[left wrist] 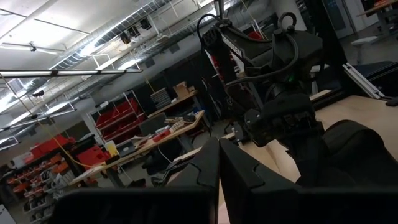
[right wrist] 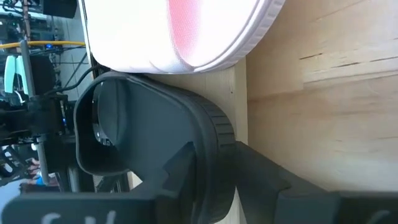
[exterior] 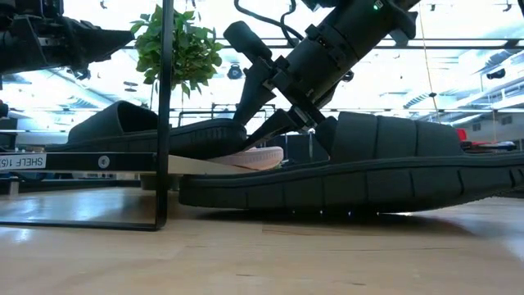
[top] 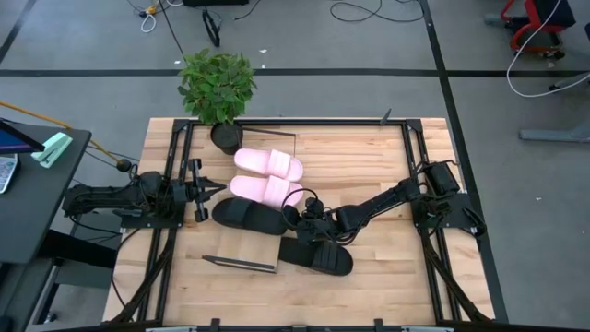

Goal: Pick and place slides into the shelf
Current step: Put the top black slipper on the shelf

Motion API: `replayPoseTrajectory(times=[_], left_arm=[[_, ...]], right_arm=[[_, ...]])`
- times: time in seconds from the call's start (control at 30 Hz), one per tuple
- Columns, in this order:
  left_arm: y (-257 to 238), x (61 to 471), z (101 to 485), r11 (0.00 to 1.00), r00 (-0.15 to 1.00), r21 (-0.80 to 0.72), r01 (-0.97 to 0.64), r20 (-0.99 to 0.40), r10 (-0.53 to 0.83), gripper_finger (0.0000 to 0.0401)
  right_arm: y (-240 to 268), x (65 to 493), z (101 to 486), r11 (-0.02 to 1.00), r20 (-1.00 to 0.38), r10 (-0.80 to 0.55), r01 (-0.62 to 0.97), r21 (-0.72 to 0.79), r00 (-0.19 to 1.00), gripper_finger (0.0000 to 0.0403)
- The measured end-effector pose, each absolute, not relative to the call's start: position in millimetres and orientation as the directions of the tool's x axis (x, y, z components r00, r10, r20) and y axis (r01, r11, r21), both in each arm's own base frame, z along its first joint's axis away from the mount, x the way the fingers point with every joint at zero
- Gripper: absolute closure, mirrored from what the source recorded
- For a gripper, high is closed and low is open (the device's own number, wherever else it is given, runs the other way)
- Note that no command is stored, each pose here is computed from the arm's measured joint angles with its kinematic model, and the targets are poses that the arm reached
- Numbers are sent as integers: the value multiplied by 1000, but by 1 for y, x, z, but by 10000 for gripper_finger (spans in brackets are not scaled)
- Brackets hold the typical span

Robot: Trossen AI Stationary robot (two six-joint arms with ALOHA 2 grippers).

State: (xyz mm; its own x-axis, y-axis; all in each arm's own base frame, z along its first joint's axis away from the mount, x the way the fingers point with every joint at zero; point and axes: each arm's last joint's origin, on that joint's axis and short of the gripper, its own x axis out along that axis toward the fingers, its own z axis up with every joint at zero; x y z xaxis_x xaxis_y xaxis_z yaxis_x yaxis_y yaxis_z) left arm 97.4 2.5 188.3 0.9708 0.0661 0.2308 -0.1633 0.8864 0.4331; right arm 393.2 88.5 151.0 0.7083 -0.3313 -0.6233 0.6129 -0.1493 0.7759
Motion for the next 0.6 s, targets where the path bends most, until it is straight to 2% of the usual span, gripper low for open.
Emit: replayPoseTrajectory(times=[0.33,0.6], left_arm=[[2,97,188,887,971,433,-163,231,66,376],[2,97,188,887,971,433,-163,230,66,387]], right_arm=[[88,393,150,-149,-630,-332,620,770,702,277],[89,393,150,-132,-637,-312,632,764,705,227]])
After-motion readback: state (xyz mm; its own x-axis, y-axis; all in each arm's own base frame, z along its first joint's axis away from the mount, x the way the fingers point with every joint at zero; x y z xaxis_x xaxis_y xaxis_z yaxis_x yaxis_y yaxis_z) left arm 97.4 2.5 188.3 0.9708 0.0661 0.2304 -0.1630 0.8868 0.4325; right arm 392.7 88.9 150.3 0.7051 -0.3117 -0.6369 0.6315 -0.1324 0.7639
